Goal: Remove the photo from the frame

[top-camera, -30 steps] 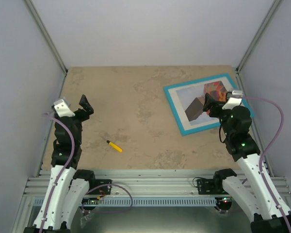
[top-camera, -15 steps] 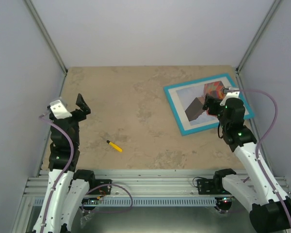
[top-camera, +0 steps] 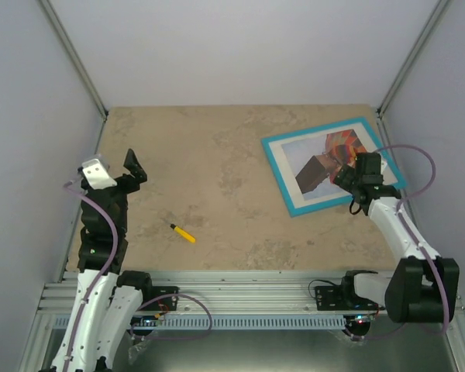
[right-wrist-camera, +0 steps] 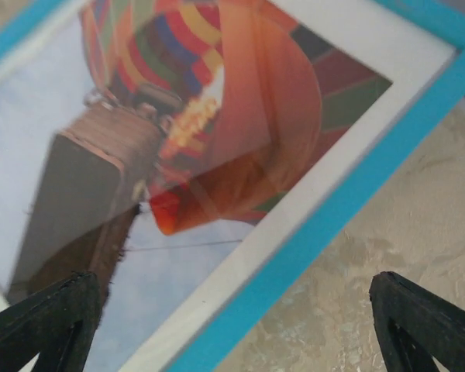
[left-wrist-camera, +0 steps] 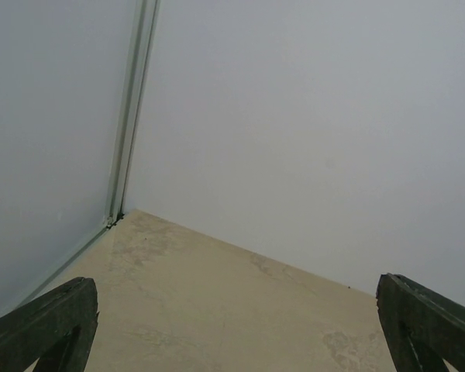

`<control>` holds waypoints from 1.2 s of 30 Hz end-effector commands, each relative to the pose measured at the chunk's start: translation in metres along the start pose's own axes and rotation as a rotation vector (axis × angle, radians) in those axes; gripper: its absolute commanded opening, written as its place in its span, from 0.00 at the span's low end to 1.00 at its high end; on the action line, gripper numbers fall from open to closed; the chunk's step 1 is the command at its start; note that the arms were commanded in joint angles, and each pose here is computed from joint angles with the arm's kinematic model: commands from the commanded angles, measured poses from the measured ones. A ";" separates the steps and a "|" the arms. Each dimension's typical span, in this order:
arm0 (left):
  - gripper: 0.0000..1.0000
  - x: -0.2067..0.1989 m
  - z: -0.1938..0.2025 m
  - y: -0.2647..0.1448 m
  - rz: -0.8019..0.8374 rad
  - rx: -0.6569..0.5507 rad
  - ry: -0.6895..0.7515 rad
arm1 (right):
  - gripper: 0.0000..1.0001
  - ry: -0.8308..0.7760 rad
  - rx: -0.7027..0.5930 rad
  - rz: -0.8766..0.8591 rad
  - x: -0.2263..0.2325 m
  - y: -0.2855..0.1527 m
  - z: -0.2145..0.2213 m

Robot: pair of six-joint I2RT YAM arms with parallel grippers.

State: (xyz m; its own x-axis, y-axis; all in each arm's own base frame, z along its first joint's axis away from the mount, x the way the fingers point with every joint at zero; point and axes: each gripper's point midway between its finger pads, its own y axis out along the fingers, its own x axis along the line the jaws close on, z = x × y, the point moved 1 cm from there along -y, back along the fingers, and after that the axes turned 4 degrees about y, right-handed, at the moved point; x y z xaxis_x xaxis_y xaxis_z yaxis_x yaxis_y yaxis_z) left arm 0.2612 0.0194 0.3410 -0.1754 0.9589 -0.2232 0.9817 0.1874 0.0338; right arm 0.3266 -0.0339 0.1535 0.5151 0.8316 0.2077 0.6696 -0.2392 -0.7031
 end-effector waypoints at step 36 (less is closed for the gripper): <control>1.00 -0.036 0.026 0.006 0.191 0.073 -0.128 | 0.24 0.264 0.295 -0.004 -0.020 0.084 0.087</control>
State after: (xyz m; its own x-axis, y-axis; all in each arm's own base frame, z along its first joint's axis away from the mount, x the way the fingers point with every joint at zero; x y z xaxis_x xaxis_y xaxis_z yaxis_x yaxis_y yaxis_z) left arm 0.2730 -0.0117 0.3250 -0.0228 0.9508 -0.3091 0.9996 0.0271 0.0096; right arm 0.3276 -0.0420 0.0329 0.7014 0.6298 0.3339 0.5066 -0.1108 -0.8550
